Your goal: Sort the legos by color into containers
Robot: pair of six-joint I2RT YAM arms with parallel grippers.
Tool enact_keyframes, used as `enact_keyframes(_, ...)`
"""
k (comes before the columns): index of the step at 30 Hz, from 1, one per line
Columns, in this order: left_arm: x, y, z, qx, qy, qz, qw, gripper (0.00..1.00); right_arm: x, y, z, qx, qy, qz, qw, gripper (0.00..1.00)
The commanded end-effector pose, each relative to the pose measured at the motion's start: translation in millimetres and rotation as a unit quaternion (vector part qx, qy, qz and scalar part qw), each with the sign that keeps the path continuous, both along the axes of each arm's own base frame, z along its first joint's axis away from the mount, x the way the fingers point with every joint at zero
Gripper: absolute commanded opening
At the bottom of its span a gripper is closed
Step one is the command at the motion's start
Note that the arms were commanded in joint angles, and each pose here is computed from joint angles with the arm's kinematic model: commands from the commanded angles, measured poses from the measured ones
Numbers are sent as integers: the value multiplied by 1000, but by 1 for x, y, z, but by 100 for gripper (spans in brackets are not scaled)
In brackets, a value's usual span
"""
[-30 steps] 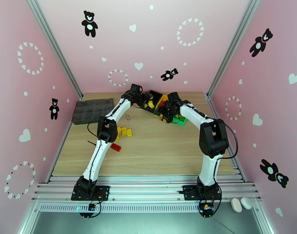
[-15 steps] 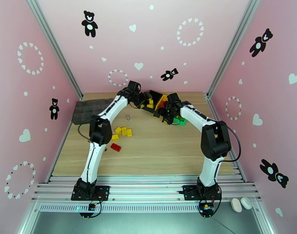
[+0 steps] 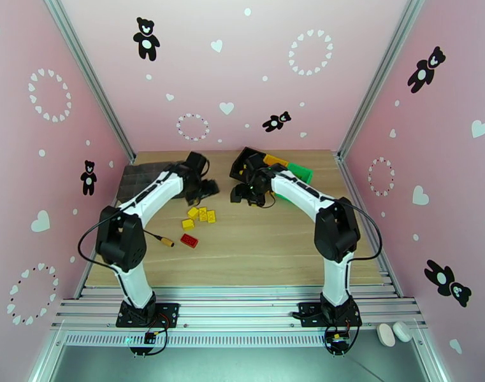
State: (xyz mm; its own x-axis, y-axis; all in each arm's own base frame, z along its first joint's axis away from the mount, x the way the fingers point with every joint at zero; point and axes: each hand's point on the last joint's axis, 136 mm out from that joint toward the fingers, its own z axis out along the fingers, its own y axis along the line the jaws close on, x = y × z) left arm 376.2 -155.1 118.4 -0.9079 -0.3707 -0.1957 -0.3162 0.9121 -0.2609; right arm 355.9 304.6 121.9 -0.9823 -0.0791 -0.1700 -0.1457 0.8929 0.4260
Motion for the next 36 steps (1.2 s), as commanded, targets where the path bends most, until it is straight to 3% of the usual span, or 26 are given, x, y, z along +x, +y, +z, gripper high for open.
enact_keyframes(1, -23, 32, 0, 47, 1, 10, 999, 82, -9, 6, -9, -31, 6, 22, 999, 78)
enact_keyframes(8, -51, 56, -34, 66, 45, 19, 997, 78, -26, 28, -17, -35, 13, 44, 998, 78)
enact_keyframes(15, -50, 56, -62, 38, 69, 19, 997, 69, -31, 32, -16, -37, 13, 45, 998, 78)
enact_keyframes(23, -45, 54, -85, 35, 89, 9, 995, 65, -31, 30, -15, -42, 10, 41, 998, 78)
enact_keyframes(32, -46, 56, -98, 45, 105, 5, 993, 53, -30, 31, -18, -41, 11, 39, 998, 78)
enact_keyframes(36, -47, 55, -102, 41, 113, 1, 993, 43, -28, 32, -16, -41, 6, 38, 998, 77)
